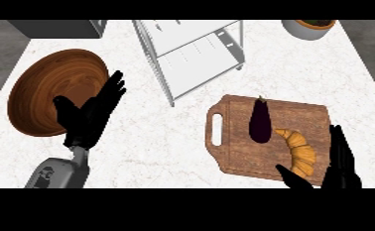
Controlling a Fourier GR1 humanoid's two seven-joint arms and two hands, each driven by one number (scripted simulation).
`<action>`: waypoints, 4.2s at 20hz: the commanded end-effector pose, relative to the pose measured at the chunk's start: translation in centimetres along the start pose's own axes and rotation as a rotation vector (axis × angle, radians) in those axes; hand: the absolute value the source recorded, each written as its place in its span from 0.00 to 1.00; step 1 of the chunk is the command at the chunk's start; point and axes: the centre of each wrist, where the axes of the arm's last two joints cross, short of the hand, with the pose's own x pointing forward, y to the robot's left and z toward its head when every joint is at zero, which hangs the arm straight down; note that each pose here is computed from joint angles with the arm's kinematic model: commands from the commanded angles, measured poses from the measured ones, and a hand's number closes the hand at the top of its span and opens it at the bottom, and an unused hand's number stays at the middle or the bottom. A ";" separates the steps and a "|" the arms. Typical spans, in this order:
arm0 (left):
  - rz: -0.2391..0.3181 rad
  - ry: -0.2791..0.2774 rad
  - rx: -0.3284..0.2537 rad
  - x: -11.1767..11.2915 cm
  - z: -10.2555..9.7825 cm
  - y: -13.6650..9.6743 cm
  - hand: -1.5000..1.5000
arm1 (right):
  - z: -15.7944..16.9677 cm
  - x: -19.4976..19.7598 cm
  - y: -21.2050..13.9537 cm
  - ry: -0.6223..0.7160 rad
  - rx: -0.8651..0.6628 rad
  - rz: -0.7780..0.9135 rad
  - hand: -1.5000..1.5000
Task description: Pick the eggplant from the cutting board and place it in the tiered basket
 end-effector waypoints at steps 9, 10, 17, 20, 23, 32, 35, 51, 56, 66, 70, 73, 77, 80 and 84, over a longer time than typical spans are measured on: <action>-0.009 0.007 -0.052 -0.5 -0.4 -0.9 0.50 | -0.8 12.3 1.8 0.224 0.068 0.272 0.00; -0.004 -0.024 -0.053 1.4 -1.3 -1.1 0.50 | -1.4 13.9 2.3 0.247 0.076 0.277 0.00; 0.012 -0.001 -0.069 0.1 -1.0 -2.1 0.50 | -2.8 19.1 4.5 0.390 0.104 0.498 0.00; 0.009 0.006 -0.037 0.6 -2.5 -1.2 0.50 | -2.9 20.1 5.1 0.414 0.129 0.503 0.00; 0.012 -0.015 -0.042 0.6 -1.3 -1.4 0.50 | -2.5 17.7 6.4 0.450 0.186 0.489 0.00; 0.008 0.005 -0.030 1.4 -1.4 0.6 0.50 | -2.4 16.9 8.7 0.483 0.158 0.525 0.00; 0.012 0.000 -0.017 0.7 -1.0 -0.8 0.50 | -3.1 17.3 8.5 0.485 0.150 0.550 0.00; 0.009 0.002 -0.018 1.6 -0.5 0.1 0.50 | -3.5 12.5 9.9 0.493 0.105 0.511 0.00; 0.016 -0.008 -0.015 0.3 -1.8 0.6 0.50 | -3.0 12.5 9.8 0.509 0.095 0.479 0.00; 0.018 -0.014 -0.025 -0.4 0.0 -1.5 0.50 | -5.6 10.8 10.4 0.533 0.098 0.462 0.00; -0.002 -0.005 -0.018 -0.1 -0.8 -0.8 0.50 | -3.7 5.7 11.8 0.508 0.111 0.472 0.00; 0.005 0.002 -0.021 -0.9 -1.0 0.7 0.50 | -5.1 8.2 12.1 0.495 0.198 0.454 1.00; 0.011 0.001 -0.034 0.7 -0.7 0.0 0.50 | -5.1 6.3 13.0 0.359 0.193 0.460 1.00; 0.022 0.010 -0.038 -0.5 -1.4 -1.7 0.50 | -5.5 8.4 13.0 0.376 0.188 0.470 1.00; 0.008 0.005 -0.030 -0.1 -0.4 -0.4 0.50 | -5.3 9.5 13.5 0.351 0.148 0.457 1.00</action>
